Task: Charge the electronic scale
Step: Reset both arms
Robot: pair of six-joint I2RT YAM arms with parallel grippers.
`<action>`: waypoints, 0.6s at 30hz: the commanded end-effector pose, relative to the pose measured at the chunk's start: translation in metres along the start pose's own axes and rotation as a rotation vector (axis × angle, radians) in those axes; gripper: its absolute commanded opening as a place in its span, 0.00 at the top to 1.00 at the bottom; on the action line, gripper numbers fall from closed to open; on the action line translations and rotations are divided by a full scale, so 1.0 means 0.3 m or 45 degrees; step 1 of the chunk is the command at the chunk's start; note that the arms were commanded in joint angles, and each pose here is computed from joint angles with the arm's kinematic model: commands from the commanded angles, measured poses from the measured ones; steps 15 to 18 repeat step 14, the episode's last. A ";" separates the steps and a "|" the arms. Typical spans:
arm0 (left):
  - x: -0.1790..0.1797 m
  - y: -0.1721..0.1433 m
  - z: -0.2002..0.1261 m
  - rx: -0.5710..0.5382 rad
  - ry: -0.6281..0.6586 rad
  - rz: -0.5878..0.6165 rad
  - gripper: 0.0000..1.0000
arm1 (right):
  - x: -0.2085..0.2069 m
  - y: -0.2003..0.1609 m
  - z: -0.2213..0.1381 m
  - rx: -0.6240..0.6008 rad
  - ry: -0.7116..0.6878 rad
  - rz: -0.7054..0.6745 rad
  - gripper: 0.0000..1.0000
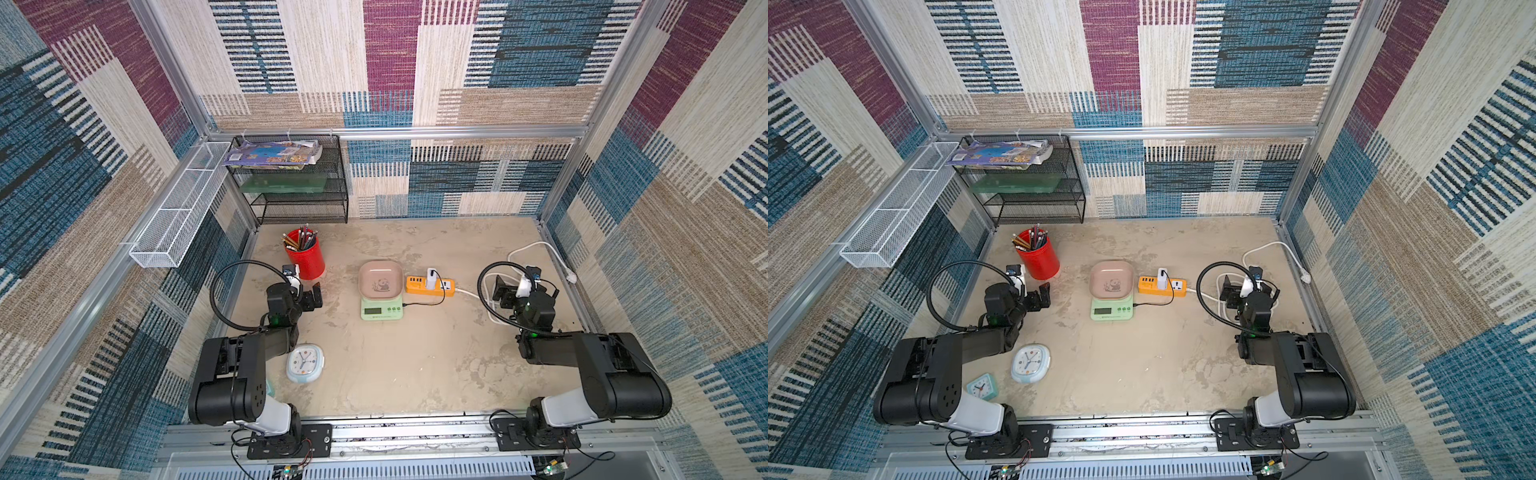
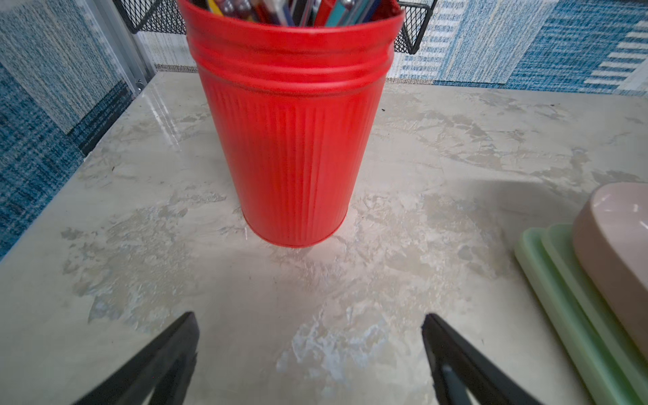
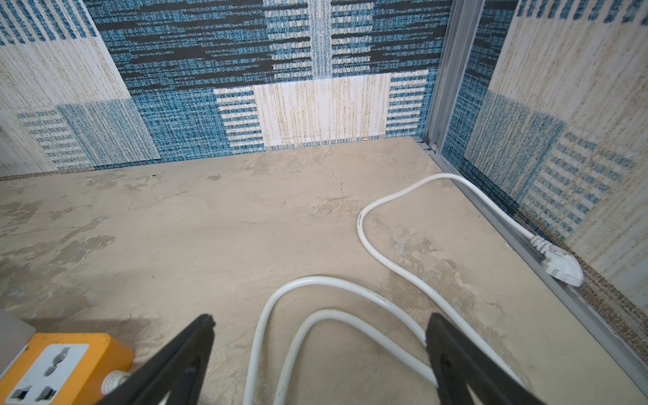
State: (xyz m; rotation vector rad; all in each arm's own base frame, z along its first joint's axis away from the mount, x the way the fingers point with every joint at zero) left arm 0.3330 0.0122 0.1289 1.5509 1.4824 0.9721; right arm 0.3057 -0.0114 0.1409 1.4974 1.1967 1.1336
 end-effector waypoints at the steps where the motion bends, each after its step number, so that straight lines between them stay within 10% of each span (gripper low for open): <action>1: -0.003 -0.016 0.004 0.049 0.014 0.021 0.01 | 0.005 0.027 0.003 -0.057 0.009 -0.007 0.05; 18: -0.004 -0.014 0.007 0.053 0.014 0.024 0.01 | 0.005 0.026 0.002 -0.056 0.010 -0.006 0.05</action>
Point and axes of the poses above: each gripper's point midway between its finger pads, its own z axis out along the fingers, its own x axis along the line the jaws close on, y = z × x, the point moved 8 cm from there along -z, back along the fingers, and after that the axes turned 4 degrees about z, right-handed, at the moved point
